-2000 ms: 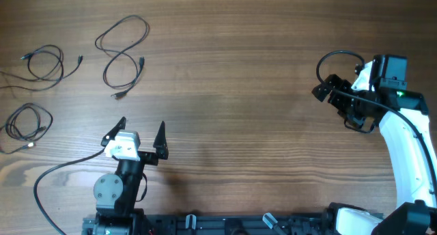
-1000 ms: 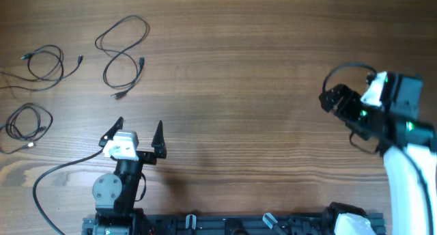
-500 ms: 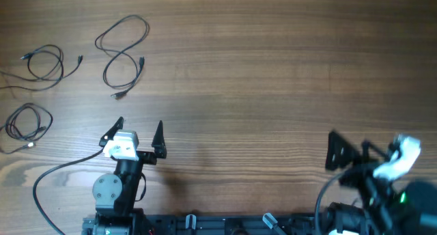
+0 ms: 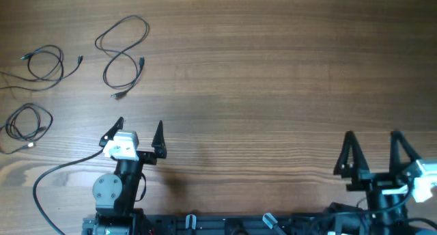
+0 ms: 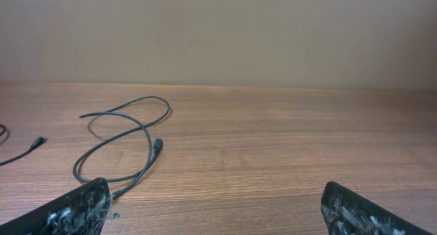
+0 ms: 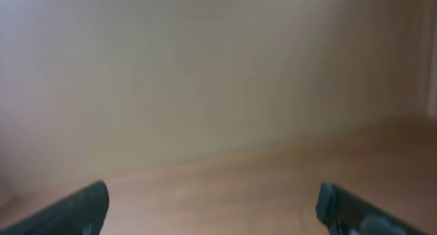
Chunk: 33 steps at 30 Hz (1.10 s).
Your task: Untangle cables
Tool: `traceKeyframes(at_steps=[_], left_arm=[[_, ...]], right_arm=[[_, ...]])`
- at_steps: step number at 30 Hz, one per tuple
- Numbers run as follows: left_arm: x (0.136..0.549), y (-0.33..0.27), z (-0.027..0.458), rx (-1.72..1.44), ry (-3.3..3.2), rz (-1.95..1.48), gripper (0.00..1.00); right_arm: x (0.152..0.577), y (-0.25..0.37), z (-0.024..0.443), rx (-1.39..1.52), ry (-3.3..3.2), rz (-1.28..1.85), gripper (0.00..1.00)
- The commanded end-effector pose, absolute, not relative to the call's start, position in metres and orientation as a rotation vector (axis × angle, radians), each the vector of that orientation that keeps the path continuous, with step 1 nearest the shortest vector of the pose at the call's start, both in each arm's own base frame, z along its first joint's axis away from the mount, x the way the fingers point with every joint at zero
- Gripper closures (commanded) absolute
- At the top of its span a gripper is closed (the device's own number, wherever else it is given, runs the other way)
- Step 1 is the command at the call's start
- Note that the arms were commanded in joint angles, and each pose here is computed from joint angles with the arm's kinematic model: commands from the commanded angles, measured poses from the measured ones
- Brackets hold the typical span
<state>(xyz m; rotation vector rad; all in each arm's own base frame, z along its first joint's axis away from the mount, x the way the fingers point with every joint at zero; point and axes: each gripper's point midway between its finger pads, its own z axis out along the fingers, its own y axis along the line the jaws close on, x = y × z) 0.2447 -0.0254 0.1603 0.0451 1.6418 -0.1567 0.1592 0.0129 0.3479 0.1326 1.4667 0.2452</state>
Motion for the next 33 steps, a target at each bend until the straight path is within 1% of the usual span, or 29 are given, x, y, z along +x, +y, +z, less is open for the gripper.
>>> traceKeyframes(at_steps=[1,6,15,18,22,26,33], left_arm=[[0.245,-0.025,0.158,0.057,1.641,-0.144,0.01],[0.245,-0.025,0.158,0.058,1.641,-0.144,0.0],[0.245,-0.025,0.158,0.057,1.641,-0.144,0.0],[0.245,-0.025,0.158,0.057,1.641,-0.144,0.0],[0.245,-0.025,0.158,0.057,1.641,-0.144,0.0],[0.245,-0.025,0.158,0.057,1.641,-0.144,0.0],[0.245,-0.025,0.158,0.057,1.641,-0.144,0.0]], right_arm=[[0.173,0.028,0.339,-0.01,1.393,0.279,0.0],[0.199,0.032,0.296,-0.021,1.448,0.337,0.0],[0.236,0.009,0.233,0.128,1.45,0.281,0.0],[0.241,0.013,0.222,0.107,1.381,0.309,0.0],[0.243,0.011,0.21,0.085,1.432,0.262,0.0],[0.246,0.002,0.176,0.139,1.565,0.206,0.0],[0.246,0.001,0.176,-0.014,1.568,0.042,0.0]])
